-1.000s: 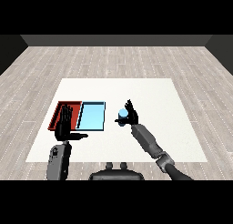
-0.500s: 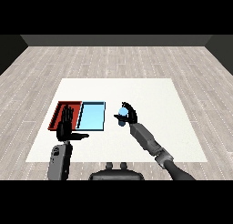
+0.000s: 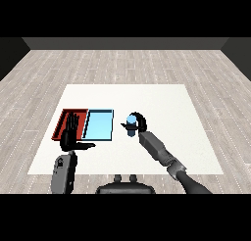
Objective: Pick the blue can and put it in the blue box
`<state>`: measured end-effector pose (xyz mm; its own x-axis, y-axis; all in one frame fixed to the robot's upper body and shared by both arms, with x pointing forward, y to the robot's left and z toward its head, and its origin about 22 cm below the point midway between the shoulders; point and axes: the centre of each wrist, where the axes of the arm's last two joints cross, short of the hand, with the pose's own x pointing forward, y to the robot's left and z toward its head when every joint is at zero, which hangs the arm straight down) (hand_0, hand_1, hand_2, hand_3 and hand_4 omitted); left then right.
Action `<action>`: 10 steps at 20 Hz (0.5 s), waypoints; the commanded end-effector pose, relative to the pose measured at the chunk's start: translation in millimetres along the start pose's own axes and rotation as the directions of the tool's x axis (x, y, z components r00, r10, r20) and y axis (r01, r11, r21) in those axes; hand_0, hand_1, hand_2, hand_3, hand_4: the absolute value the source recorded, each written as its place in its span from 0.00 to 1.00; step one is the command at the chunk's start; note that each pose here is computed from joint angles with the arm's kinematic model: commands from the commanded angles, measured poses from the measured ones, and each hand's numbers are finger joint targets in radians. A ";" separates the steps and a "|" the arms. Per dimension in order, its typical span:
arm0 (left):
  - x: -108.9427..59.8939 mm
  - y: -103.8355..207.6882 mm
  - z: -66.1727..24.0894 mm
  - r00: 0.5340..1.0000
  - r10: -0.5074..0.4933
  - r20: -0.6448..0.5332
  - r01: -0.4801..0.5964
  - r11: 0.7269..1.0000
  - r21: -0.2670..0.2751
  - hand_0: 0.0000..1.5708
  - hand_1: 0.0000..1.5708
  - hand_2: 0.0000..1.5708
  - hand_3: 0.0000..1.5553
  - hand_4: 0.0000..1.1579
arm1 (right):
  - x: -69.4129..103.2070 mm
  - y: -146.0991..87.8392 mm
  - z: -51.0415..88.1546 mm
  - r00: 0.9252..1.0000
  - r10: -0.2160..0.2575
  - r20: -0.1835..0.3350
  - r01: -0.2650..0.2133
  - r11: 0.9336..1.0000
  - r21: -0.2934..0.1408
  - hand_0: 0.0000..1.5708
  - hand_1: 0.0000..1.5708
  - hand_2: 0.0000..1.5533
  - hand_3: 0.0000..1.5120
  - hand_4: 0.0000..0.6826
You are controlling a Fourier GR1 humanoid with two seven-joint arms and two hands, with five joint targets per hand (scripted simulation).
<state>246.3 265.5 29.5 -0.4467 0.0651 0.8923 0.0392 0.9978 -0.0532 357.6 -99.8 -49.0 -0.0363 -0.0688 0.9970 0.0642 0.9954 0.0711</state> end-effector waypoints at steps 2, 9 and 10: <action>-0.5 -15.5 -4.3 1.000 -0.016 -0.008 0.015 0.999 -0.047 0.00 0.00 0.00 0.00 0.00 | 17.1 7.3 -9.6 0.999 0.025 0.043 -0.025 1.000 0.006 0.95 0.95 0.94 0.93 0.94; -13.5 -34.6 4.4 0.997 0.015 -0.075 -0.025 0.991 -0.135 0.00 0.00 0.00 0.00 0.00 | 64.2 -6.3 -25.5 0.979 0.134 0.155 -0.141 0.990 0.031 0.91 0.91 0.93 0.92 0.91; -10.3 -51.3 4.3 0.996 0.024 -0.089 -0.036 0.990 -0.133 0.00 0.00 0.00 0.00 0.00 | 80.2 5.6 -26.5 0.973 0.126 0.192 -0.136 0.990 0.038 0.91 0.91 0.93 0.92 0.91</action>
<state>244.6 235.0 22.8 -0.3982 0.0722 0.9144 0.1283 0.9915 -0.0224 377.9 -104.9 3.3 -0.1507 0.0368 0.9879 0.0372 0.9988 -0.0315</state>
